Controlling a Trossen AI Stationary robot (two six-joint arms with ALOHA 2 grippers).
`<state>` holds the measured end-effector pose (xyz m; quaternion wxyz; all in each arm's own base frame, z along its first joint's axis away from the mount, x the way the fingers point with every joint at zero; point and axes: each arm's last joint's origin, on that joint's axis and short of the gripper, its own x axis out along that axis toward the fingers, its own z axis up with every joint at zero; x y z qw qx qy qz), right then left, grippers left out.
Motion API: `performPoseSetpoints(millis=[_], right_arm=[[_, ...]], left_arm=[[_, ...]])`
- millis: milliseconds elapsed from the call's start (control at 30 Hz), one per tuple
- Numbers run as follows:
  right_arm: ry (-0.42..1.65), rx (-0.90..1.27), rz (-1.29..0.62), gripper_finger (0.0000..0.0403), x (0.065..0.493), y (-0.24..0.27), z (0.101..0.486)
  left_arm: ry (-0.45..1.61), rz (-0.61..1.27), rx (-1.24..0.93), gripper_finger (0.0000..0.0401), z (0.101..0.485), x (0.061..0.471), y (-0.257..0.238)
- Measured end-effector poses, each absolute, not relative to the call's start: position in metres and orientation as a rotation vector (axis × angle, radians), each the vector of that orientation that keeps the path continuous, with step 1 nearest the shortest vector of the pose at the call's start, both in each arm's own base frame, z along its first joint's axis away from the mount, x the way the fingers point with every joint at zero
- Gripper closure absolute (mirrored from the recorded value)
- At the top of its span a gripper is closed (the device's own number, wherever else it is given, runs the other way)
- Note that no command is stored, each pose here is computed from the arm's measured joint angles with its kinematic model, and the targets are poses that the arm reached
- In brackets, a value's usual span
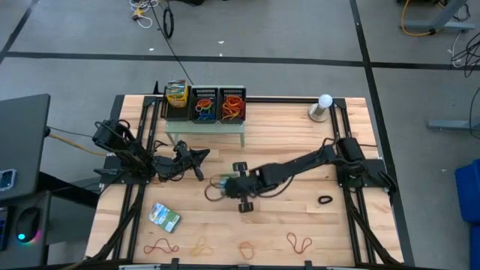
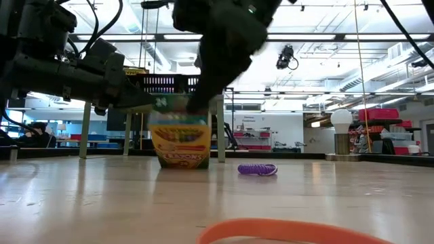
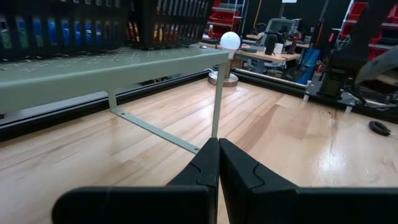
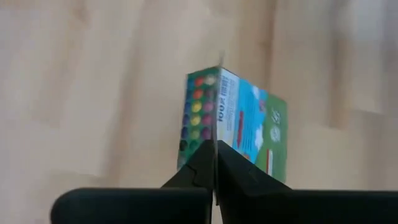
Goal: Pick & Place Office Desk Supplies
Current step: Put the crayon box into the left black bin on the shelf
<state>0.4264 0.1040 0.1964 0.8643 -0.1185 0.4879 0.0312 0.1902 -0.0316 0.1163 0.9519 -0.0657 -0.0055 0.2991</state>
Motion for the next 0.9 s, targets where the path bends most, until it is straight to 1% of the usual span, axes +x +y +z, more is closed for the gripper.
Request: performPoseSetpoints(millis=[233,367,633,900], right_arm=[[1.022,0.166,0.186,0.0398,0.431,0.082,0.213],[1.038,0.293,0.193,0.0391,0.433,0.064,0.213],[1.053,0.336,0.140,0.0388,0.434,0.038,0.213],[1.051,0.301,0.147,0.0383,0.434,0.035,0.213]], left_arm=[[-0.009,0.608,-0.132,0.0391,0.116,0.190,-0.032],[-0.006,0.610,-0.130,0.0391,0.116,0.190,-0.032],[-0.005,0.610,-0.131,0.0391,0.116,0.190,-0.032],[-0.005,0.607,-0.132,0.0391,0.116,0.190,-0.032]])
